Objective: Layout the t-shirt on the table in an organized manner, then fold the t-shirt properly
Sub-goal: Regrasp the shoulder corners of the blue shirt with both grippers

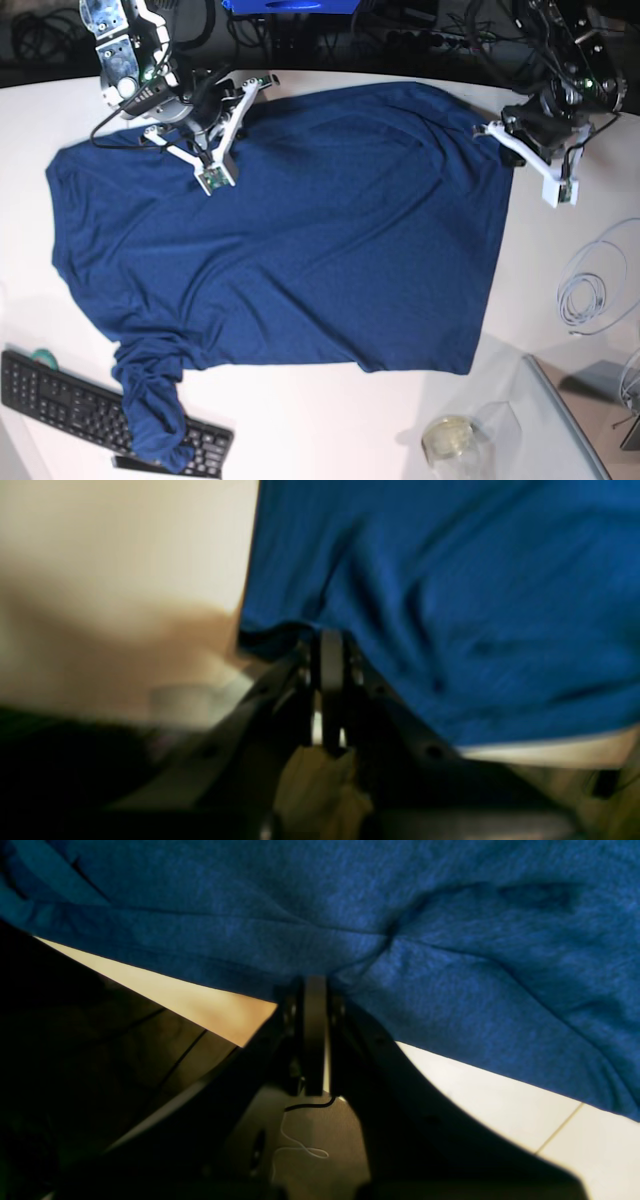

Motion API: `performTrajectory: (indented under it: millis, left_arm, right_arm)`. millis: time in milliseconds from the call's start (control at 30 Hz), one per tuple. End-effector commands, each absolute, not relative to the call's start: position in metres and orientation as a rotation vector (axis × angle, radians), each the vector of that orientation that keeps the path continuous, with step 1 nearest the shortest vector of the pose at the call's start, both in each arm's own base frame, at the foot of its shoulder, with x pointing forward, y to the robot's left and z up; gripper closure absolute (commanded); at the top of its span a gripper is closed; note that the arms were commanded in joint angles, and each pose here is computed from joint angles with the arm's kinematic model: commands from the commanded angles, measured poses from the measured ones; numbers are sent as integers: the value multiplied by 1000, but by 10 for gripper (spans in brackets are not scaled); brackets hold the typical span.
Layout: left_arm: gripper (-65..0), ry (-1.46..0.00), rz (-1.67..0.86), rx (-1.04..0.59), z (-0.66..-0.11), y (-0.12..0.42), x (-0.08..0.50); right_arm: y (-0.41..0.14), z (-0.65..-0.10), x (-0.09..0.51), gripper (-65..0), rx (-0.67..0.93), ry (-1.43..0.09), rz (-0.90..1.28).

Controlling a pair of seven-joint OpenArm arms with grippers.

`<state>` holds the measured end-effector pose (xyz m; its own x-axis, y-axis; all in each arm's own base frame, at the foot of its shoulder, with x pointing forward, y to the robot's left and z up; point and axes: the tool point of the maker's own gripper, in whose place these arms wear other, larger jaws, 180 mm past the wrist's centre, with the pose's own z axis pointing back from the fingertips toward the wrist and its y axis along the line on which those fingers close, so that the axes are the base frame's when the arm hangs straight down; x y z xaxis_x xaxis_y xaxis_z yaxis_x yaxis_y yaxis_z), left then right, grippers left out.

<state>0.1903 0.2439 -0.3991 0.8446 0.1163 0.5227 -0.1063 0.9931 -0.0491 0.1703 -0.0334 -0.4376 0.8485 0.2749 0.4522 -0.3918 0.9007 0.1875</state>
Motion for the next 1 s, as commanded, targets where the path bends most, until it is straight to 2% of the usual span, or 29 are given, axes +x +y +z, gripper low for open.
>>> performTrajectory:
  millis: [0, 133, 400, 633, 800, 967]
  left_arm:
    - [0, -574, 113, -10, -394, 247, 196]
    - [0, -589, 201, -26, -397, 251, 214]
    - [0, -570, 296, -105, -419, 247, 242]
    - [0, -563, 455, -132, -431, 270, 244]
    - [0, -526, 505, -166, -448, 270, 242]
    - [0, -605, 520, -151, -444, 276, 252]
  right_arm:
    - [-31, -429, 179, -2, 291, -479, 352]
    - [-28, -424, 184, -2, 304, -530, 342]
    - [-29, -426, 185, -2, 304, -532, 339]
    - [-63, -428, 194, -2, 245, -540, 232]
    - [-66, -429, 194, -2, 239, -538, 229]
    - [-66, -430, 192, -2, 240, -533, 228]
